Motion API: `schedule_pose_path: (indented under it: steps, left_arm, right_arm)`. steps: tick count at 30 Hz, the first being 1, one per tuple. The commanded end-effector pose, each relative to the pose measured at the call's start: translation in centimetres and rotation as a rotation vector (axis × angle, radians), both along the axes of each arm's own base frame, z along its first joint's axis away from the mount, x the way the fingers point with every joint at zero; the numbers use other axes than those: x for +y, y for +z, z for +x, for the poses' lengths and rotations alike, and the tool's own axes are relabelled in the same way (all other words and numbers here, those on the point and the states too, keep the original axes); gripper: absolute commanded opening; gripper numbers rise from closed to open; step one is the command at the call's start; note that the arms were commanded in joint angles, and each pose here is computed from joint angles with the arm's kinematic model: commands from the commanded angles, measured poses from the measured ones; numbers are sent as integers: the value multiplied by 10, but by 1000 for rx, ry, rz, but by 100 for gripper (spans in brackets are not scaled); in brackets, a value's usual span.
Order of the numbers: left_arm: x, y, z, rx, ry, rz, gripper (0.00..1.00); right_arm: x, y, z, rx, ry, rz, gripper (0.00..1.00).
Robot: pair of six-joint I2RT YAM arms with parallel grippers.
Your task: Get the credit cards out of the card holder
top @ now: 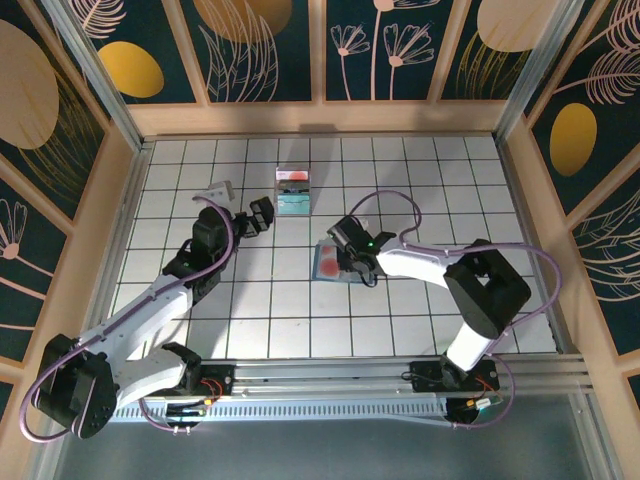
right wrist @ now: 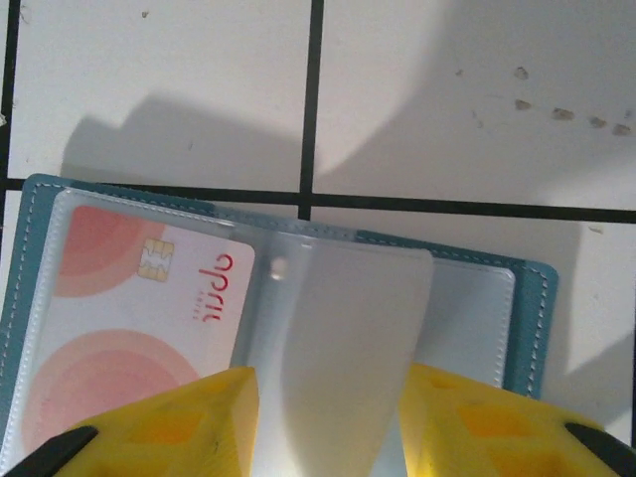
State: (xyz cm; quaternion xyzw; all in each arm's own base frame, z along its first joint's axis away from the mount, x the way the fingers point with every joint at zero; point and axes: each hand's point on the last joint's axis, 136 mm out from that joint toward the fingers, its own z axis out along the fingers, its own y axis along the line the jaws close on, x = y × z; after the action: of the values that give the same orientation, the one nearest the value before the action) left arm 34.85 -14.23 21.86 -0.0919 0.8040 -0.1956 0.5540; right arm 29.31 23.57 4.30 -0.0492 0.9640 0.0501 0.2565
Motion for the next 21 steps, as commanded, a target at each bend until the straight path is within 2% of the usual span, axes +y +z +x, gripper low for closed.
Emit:
schedule_pose_path:
  steps: [1,4,9,14,21]
  left_arm:
    - [-5,-10,-2,25,4,49,99]
    - [-19,-21,-6,53,-13,90,99]
    - [-52,-46,-18,100,-42,225,99]
    - [-88,-77,-33,147,-113,297,99]
    - [-105,-122,-43,249,-144,235,98]
  right_arm:
    - [-11,13,0,-42,-48,27,42]
    - [-23,13,-6,-41,-75,37,42]
    - [-48,12,-9,-40,-132,78,40]
    - [-58,33,0,-88,-158,156,38]
    - [-38,73,12,-96,-120,364,34]
